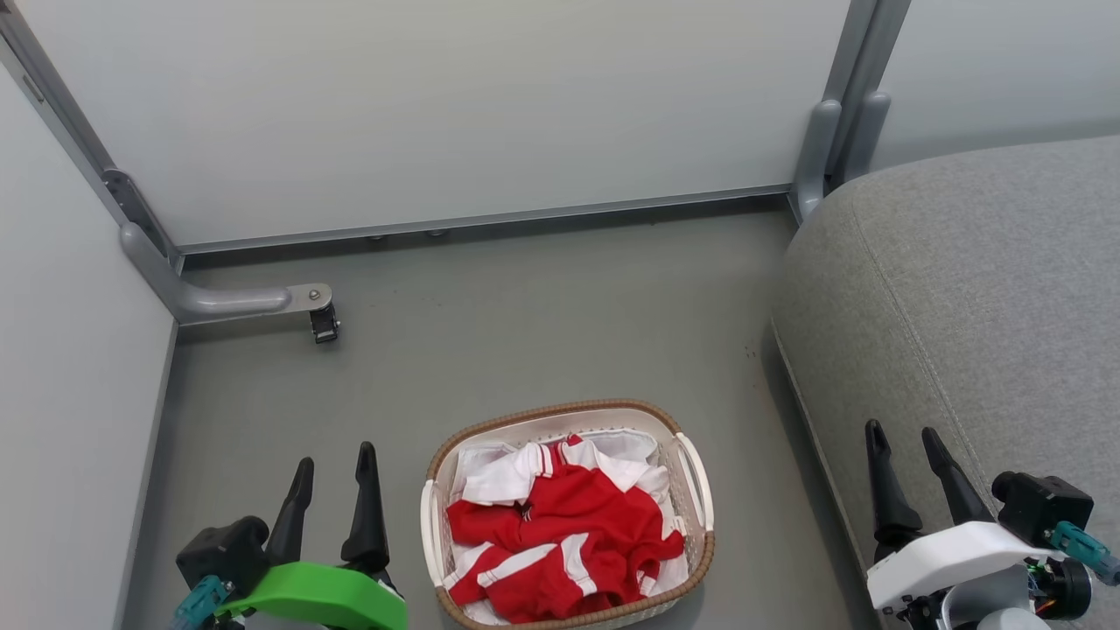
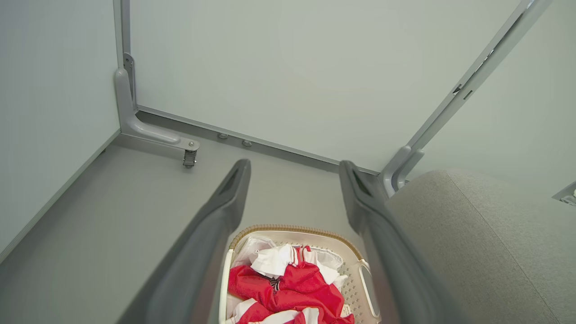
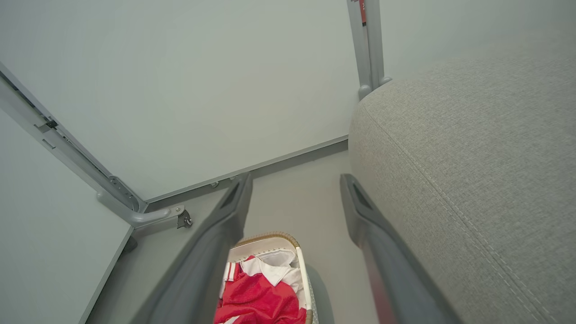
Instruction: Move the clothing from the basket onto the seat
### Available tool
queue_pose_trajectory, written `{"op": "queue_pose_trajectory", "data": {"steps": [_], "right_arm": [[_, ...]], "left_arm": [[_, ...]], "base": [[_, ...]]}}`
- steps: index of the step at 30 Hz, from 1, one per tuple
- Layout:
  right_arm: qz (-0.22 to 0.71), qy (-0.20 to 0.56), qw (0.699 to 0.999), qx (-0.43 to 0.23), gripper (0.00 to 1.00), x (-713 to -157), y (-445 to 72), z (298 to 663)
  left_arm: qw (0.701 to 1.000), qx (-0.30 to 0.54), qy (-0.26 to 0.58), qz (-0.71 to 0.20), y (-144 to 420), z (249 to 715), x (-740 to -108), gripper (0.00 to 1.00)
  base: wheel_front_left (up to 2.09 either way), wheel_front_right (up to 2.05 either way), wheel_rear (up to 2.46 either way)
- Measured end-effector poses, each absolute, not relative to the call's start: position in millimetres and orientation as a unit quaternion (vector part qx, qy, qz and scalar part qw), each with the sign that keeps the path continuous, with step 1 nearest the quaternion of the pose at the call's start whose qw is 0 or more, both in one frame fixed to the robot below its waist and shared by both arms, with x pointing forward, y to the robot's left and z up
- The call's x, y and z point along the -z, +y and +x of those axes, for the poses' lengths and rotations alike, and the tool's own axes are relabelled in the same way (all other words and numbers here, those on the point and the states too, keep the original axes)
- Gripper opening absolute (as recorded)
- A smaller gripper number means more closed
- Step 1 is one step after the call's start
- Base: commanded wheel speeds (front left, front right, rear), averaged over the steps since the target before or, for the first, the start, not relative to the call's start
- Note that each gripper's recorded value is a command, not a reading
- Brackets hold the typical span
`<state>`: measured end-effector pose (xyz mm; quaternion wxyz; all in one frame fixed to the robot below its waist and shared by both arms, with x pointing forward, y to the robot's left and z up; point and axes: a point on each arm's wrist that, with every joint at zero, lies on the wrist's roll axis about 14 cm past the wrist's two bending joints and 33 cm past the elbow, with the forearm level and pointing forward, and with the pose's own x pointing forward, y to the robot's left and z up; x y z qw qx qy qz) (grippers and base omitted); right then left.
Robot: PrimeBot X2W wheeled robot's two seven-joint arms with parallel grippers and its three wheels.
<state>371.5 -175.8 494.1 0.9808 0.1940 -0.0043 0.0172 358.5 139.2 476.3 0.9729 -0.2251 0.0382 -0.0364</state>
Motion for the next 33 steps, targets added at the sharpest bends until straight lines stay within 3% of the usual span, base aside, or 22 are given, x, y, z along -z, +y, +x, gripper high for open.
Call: {"op": "queue_pose_trajectory", "data": {"steps": [33], "right_arm": [[0.065,-0.023,0.996,-0.061,1.00,-498,-157,373]], "left_arm": [[0.992,0.050,0.037,-0.114,131,349,-464,1.00]], "base": [[0.00,0.00,0.00]]}}
